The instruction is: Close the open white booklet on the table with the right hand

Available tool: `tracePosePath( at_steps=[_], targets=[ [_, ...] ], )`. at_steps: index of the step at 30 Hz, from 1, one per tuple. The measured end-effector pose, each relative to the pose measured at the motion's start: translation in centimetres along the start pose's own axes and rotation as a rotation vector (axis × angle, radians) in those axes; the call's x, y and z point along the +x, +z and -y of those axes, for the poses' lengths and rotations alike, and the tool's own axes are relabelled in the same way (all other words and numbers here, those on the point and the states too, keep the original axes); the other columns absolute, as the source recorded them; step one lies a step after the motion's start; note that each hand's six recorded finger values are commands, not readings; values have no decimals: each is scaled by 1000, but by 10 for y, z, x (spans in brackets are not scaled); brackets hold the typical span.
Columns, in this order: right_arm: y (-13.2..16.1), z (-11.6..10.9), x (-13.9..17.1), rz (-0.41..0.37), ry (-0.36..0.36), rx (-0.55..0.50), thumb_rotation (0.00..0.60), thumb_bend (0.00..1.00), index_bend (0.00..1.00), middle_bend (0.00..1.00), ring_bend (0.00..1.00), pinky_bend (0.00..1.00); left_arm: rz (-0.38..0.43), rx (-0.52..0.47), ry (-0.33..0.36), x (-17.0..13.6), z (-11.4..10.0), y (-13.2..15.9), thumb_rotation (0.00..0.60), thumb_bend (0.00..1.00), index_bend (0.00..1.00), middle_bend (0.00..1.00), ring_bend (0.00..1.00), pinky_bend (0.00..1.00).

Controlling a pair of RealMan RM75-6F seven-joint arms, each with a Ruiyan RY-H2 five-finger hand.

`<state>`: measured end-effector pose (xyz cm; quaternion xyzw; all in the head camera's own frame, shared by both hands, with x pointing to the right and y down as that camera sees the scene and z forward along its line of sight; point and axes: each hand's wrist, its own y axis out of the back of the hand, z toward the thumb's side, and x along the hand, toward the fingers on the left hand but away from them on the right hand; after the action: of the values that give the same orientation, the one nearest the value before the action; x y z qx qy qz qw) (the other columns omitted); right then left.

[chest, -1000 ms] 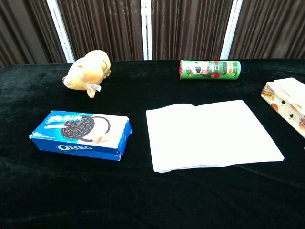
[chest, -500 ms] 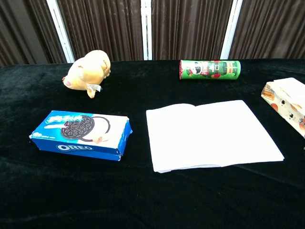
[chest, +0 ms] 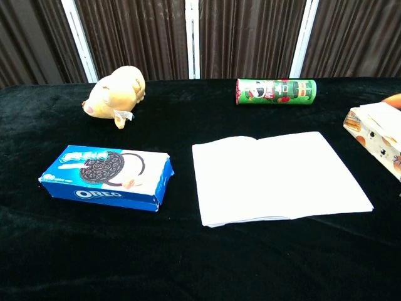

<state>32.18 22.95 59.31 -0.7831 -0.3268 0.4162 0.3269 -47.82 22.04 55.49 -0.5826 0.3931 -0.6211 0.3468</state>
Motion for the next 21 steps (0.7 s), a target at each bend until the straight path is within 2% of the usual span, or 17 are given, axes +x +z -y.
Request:
tracePosePath(
  at_steps=[3, 9, 16, 21],
  targets=[
    [19, 18, -11, -54, 49, -33, 600, 84, 0, 0, 0, 0, -1, -1, 2, 0, 0, -1, 600, 116, 0, 0, 0, 0],
    [42, 45, -25, -88, 91, -91, 600, 86, 0, 0, 0, 0, -6, -4, 0, 1, 0, -3, 600, 116, 0, 0, 0, 0],
    [63, 69, -44, -83, 91, -136, 600, 87, 0, 0, 0, 0, -16, -6, -3, 2, 0, -5, 600, 118, 0, 0, 0, 0],
    [71, 88, -66, -42, 83, -143, 600, 88, 0, 0, 0, 0, -28, -3, -10, 3, 2, -8, 600, 119, 0, 0, 0, 0]
  ],
)
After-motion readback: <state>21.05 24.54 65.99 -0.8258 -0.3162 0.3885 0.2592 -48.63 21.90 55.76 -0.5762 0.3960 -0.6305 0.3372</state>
